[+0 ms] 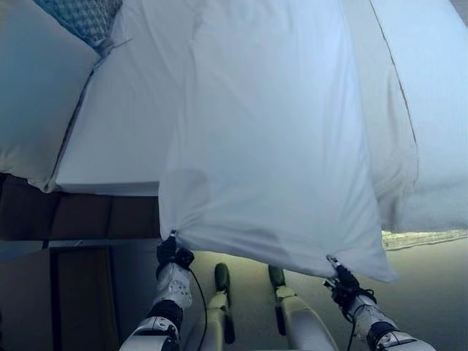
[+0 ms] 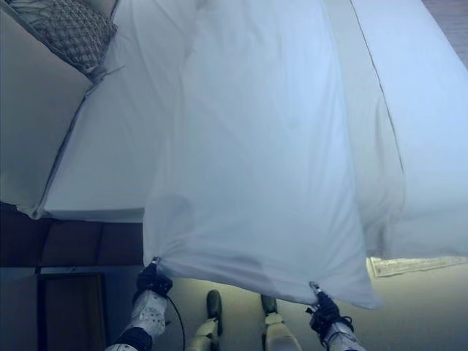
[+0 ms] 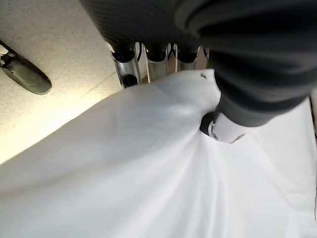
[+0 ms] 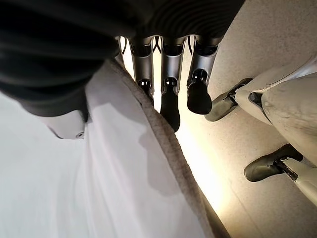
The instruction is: Make the bed
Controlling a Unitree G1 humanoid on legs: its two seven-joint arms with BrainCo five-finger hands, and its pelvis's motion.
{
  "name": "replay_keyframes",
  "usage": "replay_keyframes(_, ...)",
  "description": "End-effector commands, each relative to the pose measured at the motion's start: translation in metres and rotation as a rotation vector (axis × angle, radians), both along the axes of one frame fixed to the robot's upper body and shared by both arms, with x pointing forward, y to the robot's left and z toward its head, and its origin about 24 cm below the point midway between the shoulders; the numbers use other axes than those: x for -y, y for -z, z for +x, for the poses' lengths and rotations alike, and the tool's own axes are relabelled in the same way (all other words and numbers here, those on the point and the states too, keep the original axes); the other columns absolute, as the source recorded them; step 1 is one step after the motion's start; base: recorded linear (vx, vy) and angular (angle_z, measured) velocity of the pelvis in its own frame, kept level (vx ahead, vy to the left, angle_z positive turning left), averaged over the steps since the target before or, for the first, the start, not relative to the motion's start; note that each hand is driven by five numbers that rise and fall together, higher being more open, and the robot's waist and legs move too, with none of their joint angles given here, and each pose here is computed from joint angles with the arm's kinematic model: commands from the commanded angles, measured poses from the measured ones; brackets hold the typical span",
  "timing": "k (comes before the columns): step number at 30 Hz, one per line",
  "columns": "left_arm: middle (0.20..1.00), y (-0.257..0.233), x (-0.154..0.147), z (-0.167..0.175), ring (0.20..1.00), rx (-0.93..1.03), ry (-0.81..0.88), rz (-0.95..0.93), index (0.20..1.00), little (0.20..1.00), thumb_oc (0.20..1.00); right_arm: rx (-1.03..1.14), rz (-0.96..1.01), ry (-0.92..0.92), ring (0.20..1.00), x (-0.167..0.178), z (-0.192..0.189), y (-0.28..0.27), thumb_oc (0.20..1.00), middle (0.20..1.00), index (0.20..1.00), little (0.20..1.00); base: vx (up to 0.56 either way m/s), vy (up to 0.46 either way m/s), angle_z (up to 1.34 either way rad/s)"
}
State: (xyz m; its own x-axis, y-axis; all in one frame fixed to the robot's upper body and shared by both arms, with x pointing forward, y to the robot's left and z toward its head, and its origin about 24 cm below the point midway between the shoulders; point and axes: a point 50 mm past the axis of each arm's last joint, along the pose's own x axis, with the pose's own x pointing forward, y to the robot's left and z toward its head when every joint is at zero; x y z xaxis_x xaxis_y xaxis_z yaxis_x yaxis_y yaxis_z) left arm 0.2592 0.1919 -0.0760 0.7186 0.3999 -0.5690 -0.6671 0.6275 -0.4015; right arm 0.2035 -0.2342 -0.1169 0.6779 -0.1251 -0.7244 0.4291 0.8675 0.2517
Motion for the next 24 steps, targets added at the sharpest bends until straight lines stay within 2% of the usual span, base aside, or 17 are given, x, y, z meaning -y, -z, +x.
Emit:
replay_keyframes(1, 1.000, 0.065, -0.037, -0.111, 1.000, -0.446, -0.014, 0.088, 1.000, 1.000, 1.000, -0.324, 0.006, -0.048, 1.000, -0.004, -0.085, 0.039, 1.000, 1.000, 1.000, 1.000, 0.00, 0.000, 0.00)
replay_keyframes(4, 1.000, 0.065, -0.023, -0.106, 1.000, -0.433, 0.221, 0.159, 1.000, 1.000, 1.000, -0.318, -0.023, -0.050, 1.000, -0.004, -0.083, 0.038, 1.000, 1.000, 1.000, 1.000, 0.00, -0.018, 0.04)
replay_keyframes(6, 1.000, 0.065, -0.023, -0.105, 1.000, -0.430, 0.228, 0.159, 1.000, 1.000, 1.000, -0.319, -0.026, -0.047, 1.000, -0.003, -0.083, 0.038, 1.000, 1.000, 1.000, 1.000, 0.00, -0.015, 0.03)
replay_keyframes(8, 1.000, 0.061, -0.015, -0.096, 1.000, -0.373, 0.383, 0.209, 1.000, 1.000, 1.000, -0.305, -0.019, -0.047, 1.000, -0.005, -0.080, 0.038, 1.000, 1.000, 1.000, 1.000, -0.01, -0.039, 0.11)
replay_keyframes(9, 1.000, 0.061, -0.015, -0.096, 1.000, -0.373, 0.383, 0.209, 1.000, 1.000, 1.000, -0.305, -0.019, -0.047, 1.000, -0.005, -0.081, 0.038, 1.000, 1.000, 1.000, 1.000, 0.00, -0.033, 0.09)
replay_keyframes(12, 1.000, 0.063, -0.012, -0.101, 1.000, -0.389, 0.499, 0.250, 1.000, 1.000, 1.000, -0.294, -0.015, -0.052, 1.000, -0.008, -0.079, 0.038, 1.000, 1.000, 1.000, 1.000, 0.01, -0.027, 0.03)
replay_keyframes(13, 1.000, 0.065, -0.011, -0.104, 1.000, -0.401, 0.610, 0.295, 1.000, 1.000, 1.000, -0.286, -0.017, -0.057, 1.000, -0.009, -0.078, 0.038, 1.000, 1.000, 1.000, 1.000, 0.01, -0.014, 0.07)
replay_keyframes(14, 1.000, 0.065, -0.011, -0.104, 1.000, -0.401, 0.610, 0.295, 1.000, 1.000, 1.000, -0.286, -0.017, -0.057, 1.000, -0.009, -0.078, 0.038, 1.000, 1.000, 1.000, 1.000, 0.01, -0.007, 0.06)
replay_keyframes(16, 1.000, 0.066, -0.012, -0.110, 1.000, -0.425, 0.754, 0.372, 1.000, 1.000, 1.000, -0.274, -0.021, -0.070, 1.000, -0.008, -0.078, 0.037, 1.000, 1.000, 1.000, 1.000, 0.00, 0.000, 0.00)
replay_keyframes(19, 1.000, 0.066, -0.012, -0.110, 1.000, -0.425, 0.754, 0.372, 1.000, 1.000, 1.000, -0.275, -0.021, -0.070, 1.000, -0.008, -0.078, 0.037, 1.000, 1.000, 1.000, 1.000, 0.00, 0.000, 0.00)
replay_keyframes(20, 1.000, 0.060, -0.025, -0.107, 1.000, -0.403, 0.752, 0.445, 1.000, 1.000, 1.000, -0.219, -0.042, -0.093, 1.000, -0.009, -0.068, 0.033, 1.000, 1.000, 1.000, 1.000, 0.00, 0.000, 0.00)
replay_keyframes(21, 1.000, 0.060, -0.025, -0.107, 1.000, -0.403, 0.752, 0.445, 1.000, 1.000, 1.000, -0.219, -0.042, -0.093, 1.000, -0.009, -0.068, 0.033, 1.000, 1.000, 1.000, 1.000, 0.00, 0.000, 0.00)
replay_keyframes(24, 1.000, 0.037, -0.019, -0.074, 1.000, -0.223, 0.871, 0.556, 1.000, 1.000, 1.000, -0.052, -0.143, -0.193, 1.000, -0.012, -0.035, 0.013, 1.000, 1.000, 1.000, 1.000, 0.00, 0.000, 0.00)
